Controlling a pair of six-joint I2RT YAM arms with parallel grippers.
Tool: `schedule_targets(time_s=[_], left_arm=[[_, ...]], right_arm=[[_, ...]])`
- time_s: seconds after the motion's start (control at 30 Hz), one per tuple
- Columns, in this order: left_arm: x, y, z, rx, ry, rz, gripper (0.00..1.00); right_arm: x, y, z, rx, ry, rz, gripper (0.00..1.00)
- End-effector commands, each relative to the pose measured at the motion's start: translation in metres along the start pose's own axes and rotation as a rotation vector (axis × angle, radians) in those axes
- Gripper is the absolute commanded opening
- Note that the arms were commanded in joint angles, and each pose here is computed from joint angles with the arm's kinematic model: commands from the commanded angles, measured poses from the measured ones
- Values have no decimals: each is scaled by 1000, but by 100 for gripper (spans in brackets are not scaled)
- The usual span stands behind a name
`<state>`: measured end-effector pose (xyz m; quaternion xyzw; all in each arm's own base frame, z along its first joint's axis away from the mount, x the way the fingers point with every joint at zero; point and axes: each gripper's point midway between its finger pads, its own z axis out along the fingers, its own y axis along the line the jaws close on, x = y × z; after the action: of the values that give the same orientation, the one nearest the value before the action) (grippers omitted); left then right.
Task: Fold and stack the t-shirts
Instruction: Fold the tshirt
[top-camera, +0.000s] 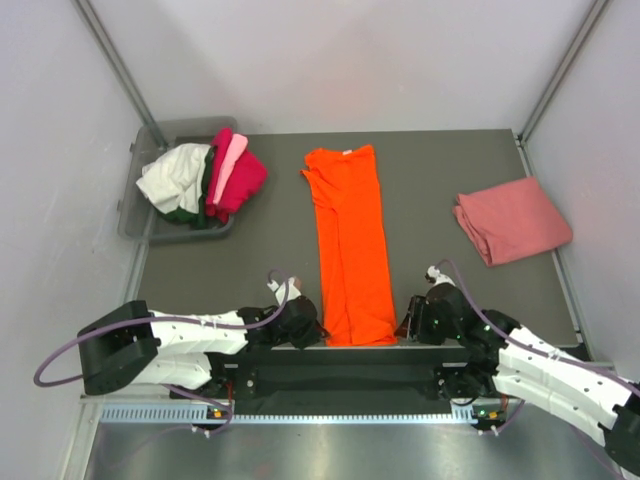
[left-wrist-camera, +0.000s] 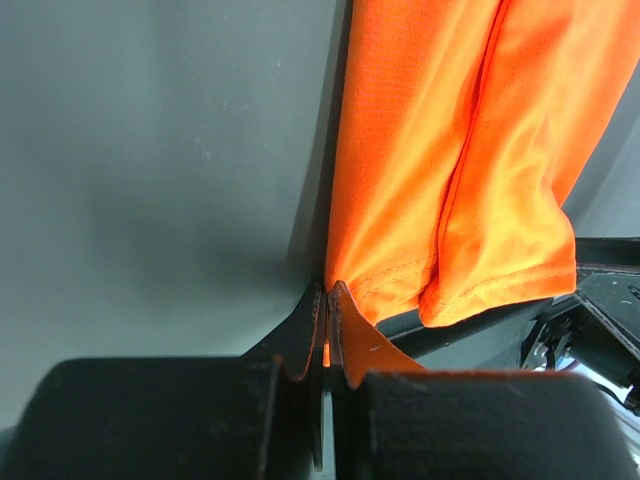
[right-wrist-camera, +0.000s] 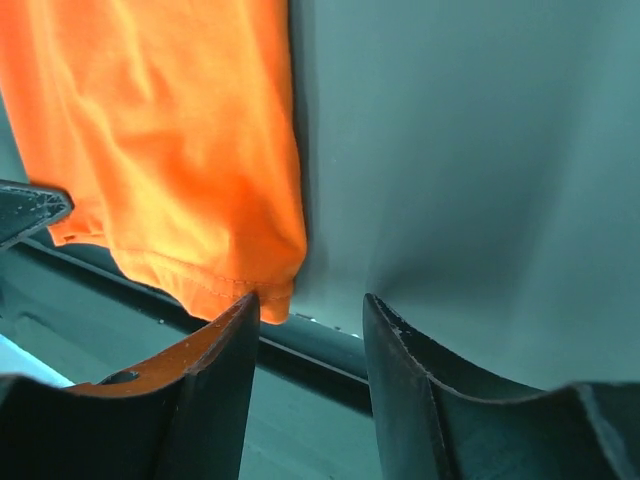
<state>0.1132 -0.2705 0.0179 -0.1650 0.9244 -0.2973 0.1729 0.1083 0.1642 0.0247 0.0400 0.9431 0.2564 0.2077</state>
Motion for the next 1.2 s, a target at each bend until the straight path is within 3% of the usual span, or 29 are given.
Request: schedule_targets(time_s=[0.0,0.27,0.43,0.57,0.77,0.87,1.17], left_arm=[[7,29,3,-80,13,26,0],[5,31,-1,-85,-1,29,0],[3,31,-4,-85,-10,32,0],[2,31,-5,-87,-15,37,0],[2,29,-5,-83,-14,42,0],[2,30,-5,-86,-12,44,0],[2,26,-5,-84,-15,49,0]], right_arm=[[-14,26,-11,-63,-20,-33,46],[-32,41,-8,-29,-20,-67,38],[-64,33,-38,31,-200,-49,37],[-72,34,-58,33,-242,-56,38],[-53,45,-38,-47,-150,-65,42],[-39,46,-21,-40,-62,-70,40],[-13,44,2,-53,36,-86,38]])
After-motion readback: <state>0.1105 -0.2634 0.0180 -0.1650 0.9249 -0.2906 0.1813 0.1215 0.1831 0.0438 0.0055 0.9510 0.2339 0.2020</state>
